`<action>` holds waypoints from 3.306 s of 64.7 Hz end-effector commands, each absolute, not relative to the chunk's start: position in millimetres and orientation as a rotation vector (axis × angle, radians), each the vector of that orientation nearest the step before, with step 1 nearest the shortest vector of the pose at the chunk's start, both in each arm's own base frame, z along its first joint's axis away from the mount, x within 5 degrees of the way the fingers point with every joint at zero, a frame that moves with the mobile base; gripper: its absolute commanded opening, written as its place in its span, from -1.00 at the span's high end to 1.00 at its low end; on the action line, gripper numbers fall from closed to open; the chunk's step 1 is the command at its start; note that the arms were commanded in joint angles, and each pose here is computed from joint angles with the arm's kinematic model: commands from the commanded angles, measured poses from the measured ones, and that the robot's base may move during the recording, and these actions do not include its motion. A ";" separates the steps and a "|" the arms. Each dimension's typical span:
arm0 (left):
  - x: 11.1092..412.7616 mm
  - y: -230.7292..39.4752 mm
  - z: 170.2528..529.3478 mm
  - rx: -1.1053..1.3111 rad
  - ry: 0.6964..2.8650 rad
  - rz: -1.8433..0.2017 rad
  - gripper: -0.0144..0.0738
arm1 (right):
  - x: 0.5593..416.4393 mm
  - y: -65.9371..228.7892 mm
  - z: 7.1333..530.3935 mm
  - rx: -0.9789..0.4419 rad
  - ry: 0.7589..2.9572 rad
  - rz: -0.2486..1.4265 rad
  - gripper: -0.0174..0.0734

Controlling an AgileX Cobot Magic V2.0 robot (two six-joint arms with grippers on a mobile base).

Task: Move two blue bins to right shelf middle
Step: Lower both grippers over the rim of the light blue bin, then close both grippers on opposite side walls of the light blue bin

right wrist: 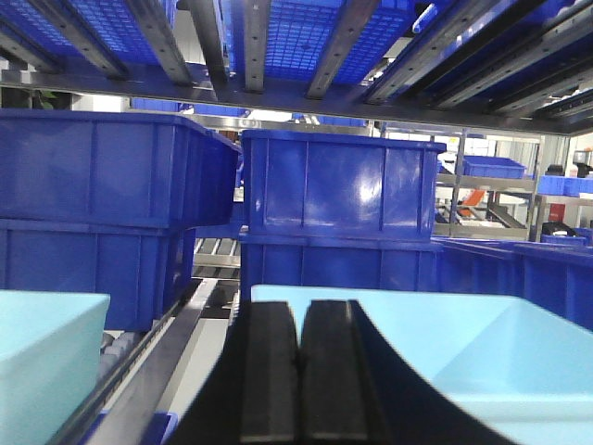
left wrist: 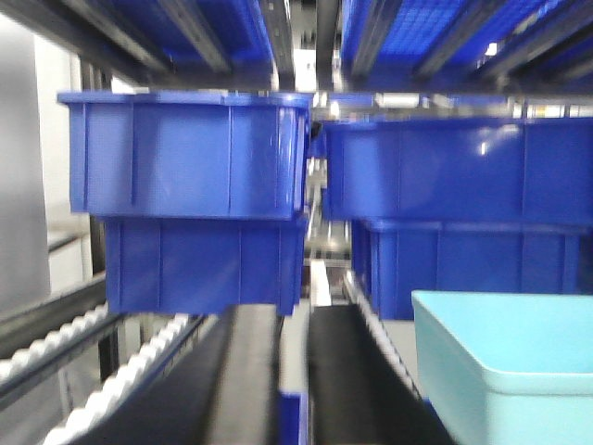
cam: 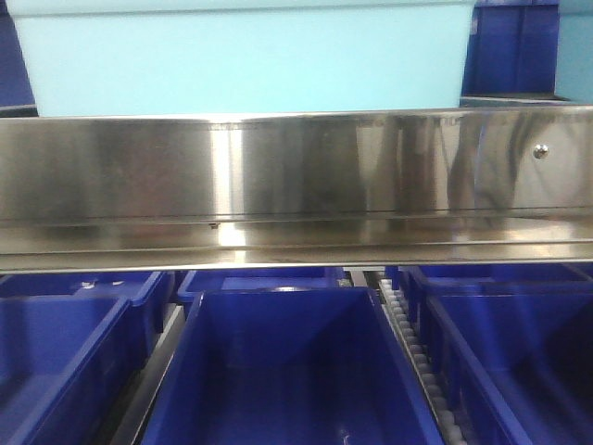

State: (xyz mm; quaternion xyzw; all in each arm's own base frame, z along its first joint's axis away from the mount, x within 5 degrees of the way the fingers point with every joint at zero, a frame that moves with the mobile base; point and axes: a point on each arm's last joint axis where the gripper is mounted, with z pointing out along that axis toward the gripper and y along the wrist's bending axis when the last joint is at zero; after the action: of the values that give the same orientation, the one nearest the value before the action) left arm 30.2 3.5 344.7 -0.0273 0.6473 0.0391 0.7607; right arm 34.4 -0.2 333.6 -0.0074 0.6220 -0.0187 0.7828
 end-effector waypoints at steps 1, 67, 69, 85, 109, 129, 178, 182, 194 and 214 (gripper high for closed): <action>38.0 4.4 356.3 -0.067 1.490 0.084 0.08 | 41.7 -0.2 348.6 -0.018 1.384 -0.039 0.86; 195.7 -40.5 445.9 0.239 2.062 -0.079 -0.69 | 186.9 90.7 464.1 -0.457 1.933 0.323 -0.64; 201.9 -41.8 447.4 0.231 2.102 -0.081 -0.69 | 194.4 94.4 469.6 -0.454 1.964 0.327 -0.64; 266.8 -55.4 459.3 0.139 2.387 -0.089 -0.69 | 273.5 131.6 475.0 -0.459 2.307 0.305 -0.64; 346.1 -86.9 418.7 0.149 2.499 -0.080 -0.69 | 348.5 151.3 431.2 -0.343 2.435 0.328 -0.64; 381.5 -95.7 368.2 0.135 2.631 -0.041 -0.69 | 376.3 166.3 388.0 -0.351 2.549 0.352 -0.64; 396.2 -92.2 345.2 0.116 2.689 -0.025 -0.69 | 397.9 173.7 345.8 -0.359 2.649 0.304 -0.64; 397.1 -88.2 345.1 0.101 2.690 -0.024 -0.69 | 398.0 173.5 345.8 -0.359 2.649 0.301 -0.64; 398.0 -83.6 345.0 0.071 2.696 -0.062 -0.69 | 398.0 173.5 345.8 -0.359 2.649 0.301 -0.64; 398.0 -83.6 345.0 0.071 2.696 -0.062 -0.69 | 398.8 172.8 344.8 -0.360 2.649 0.285 -0.64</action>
State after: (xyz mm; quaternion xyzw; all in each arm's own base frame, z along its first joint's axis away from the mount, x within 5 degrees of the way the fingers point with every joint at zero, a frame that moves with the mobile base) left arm 398.6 -83.7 340.4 0.0315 0.9764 -0.0163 0.2130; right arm 398.1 177.2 342.1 -0.1315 0.9606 0.1148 0.2165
